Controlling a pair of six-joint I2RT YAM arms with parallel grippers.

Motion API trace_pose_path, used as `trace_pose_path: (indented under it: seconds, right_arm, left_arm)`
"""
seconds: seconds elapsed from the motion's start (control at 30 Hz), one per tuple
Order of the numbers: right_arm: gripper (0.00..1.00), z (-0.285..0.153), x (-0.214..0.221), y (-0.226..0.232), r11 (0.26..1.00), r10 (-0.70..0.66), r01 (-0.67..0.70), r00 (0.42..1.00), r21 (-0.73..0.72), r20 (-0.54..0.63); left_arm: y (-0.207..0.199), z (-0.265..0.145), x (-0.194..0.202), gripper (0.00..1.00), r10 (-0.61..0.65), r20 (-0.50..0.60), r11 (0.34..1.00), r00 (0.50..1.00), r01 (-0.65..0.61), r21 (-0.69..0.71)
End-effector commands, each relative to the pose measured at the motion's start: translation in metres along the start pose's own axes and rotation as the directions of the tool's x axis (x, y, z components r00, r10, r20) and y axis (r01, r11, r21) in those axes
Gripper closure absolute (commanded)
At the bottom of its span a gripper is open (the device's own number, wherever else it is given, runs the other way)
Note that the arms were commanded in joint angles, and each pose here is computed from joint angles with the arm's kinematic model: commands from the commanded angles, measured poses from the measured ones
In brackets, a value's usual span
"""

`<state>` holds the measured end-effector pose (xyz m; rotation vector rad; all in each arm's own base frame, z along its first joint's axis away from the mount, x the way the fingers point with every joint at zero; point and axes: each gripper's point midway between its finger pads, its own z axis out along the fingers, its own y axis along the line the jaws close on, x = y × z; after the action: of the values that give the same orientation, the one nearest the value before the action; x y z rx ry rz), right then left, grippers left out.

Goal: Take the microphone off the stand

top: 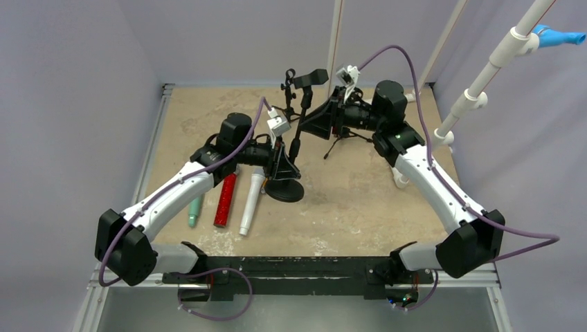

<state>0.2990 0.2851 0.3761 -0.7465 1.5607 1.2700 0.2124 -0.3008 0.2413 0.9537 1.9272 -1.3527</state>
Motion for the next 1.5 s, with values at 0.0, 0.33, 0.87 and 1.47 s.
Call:
trace_pose_path:
  seconds: [0.0,0.33,0.87,1.47]
  right_arm:
    - [0.59,-0.005,0.018,0.013,0.999,-0.008,0.005,0.998,-0.052,-0.056]
    - [0.57,0.007,0.05,0.014,0.995,0.051,-0.059,0.994,-0.083,-0.098]
    - [0.99,0.024,0.059,0.016,0.99,0.055,-0.07,0.992,-0.125,-0.118]
    - [0.63,-0.001,0.057,0.0,0.983,-0.026,0.001,0.99,-0.185,-0.137]
  left_arm:
    - [-0.023,-0.014,-0.061,1.0,0.156,0.16,0.987,0.975,-0.159,0.006]
    - [-0.008,-0.009,-0.071,1.0,0.124,0.16,0.992,0.979,-0.116,-0.054]
    - [-0.006,-0.004,-0.061,1.0,0.131,0.145,0.991,0.981,-0.127,-0.038]
    - [-0.078,-0.024,-0.031,1.0,0.239,0.188,0.899,0.953,-0.29,0.327]
